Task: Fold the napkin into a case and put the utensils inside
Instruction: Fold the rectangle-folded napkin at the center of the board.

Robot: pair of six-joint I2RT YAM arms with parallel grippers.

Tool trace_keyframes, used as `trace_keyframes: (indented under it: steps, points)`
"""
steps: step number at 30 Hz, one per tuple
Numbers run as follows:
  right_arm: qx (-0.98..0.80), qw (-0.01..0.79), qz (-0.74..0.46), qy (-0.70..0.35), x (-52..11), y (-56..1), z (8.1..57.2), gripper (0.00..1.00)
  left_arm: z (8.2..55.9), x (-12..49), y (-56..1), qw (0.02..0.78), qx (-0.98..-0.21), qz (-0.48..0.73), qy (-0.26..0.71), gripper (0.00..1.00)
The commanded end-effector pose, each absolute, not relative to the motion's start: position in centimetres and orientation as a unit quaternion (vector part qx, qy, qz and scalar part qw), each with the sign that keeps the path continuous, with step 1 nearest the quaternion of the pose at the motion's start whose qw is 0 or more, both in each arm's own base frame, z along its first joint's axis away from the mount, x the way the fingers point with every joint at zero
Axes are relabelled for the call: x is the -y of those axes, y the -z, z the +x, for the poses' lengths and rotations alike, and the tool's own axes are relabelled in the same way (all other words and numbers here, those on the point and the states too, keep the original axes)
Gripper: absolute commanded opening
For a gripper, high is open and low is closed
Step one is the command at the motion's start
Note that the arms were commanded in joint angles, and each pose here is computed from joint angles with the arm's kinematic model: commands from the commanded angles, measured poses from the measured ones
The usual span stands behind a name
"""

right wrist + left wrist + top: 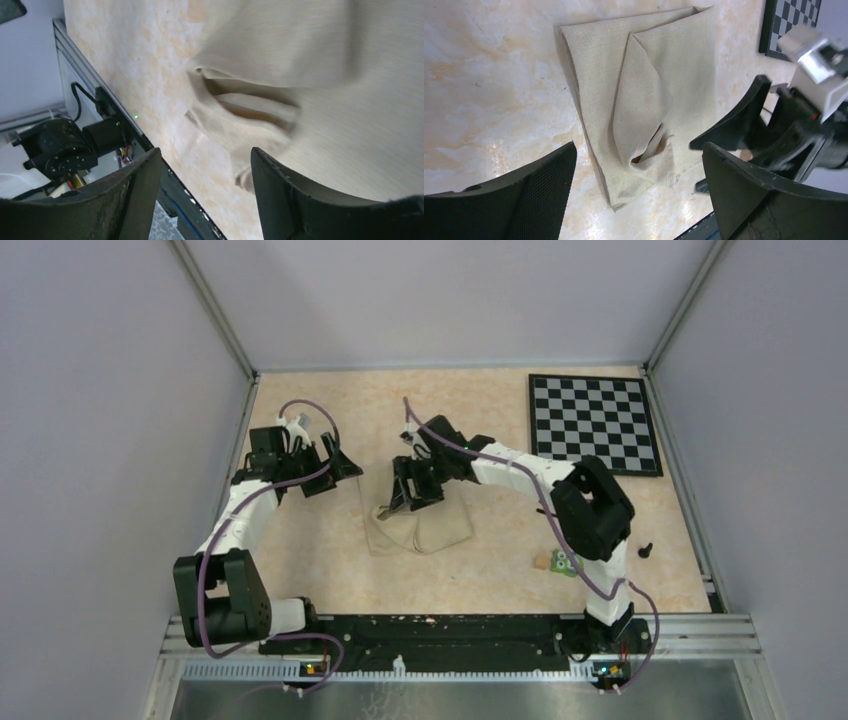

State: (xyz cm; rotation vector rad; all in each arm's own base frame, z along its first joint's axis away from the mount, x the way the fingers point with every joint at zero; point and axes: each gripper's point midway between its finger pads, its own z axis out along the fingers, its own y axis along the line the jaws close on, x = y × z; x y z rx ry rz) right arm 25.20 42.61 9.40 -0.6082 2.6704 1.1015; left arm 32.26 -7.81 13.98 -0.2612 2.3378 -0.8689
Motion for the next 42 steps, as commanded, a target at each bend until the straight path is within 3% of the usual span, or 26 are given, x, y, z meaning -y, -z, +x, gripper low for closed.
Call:
trace_keyframes:
  steps: [1, 10, 15, 21, 31, 34, 39, 42]
  points:
    - [-0.868, 0.155, -0.134, -0.452, -40.9, -13.3, 29.8, 0.65, 32.7, 7.5, -14.1, 0.324, -0.883, -0.095, 0.326, 0.99]
    - [-0.882, 0.161, -0.103, -0.431, -40.1, -9.0, 33.4, 0.59, 32.7, 7.0, -14.1, 0.330, -0.886, -0.097, 0.309, 0.99]
    - [-0.883, 0.142, -0.106, -0.434, -40.7, -6.9, 33.7, 0.51, 32.8, 7.0, -14.1, 0.330, -0.886, -0.097, 0.310, 0.99]
    - [-0.891, 0.131, -0.104, -0.423, -40.5, -4.8, 33.6, 0.50, 32.8, 7.1, -14.3, 0.332, -0.885, -0.096, 0.312, 0.99]
    - [-0.846, 0.131, -0.095, -0.509, -44.9, -9.0, 33.2, 0.08, 32.9, 6.5, -14.8, 0.349, -0.884, -0.100, 0.295, 0.99]
    - [-0.832, 0.141, -0.079, -0.531, -46.4, -10.0, 34.2, 0.03, 32.9, 6.0, -15.1, 0.359, -0.883, -0.105, 0.283, 0.99]
    - [-0.799, 0.149, -0.042, -0.582, -50.8, -11.4, 36.2, 0.03, 33.0, 5.1, -16.0, 0.384, -0.879, -0.113, 0.258, 0.99]
    - [-0.770, 0.136, -0.037, -0.622, -54.0, -13.0, 36.4, 0.14, 33.0, 4.6, -16.3, 0.395, -0.877, -0.117, 0.245, 0.99]
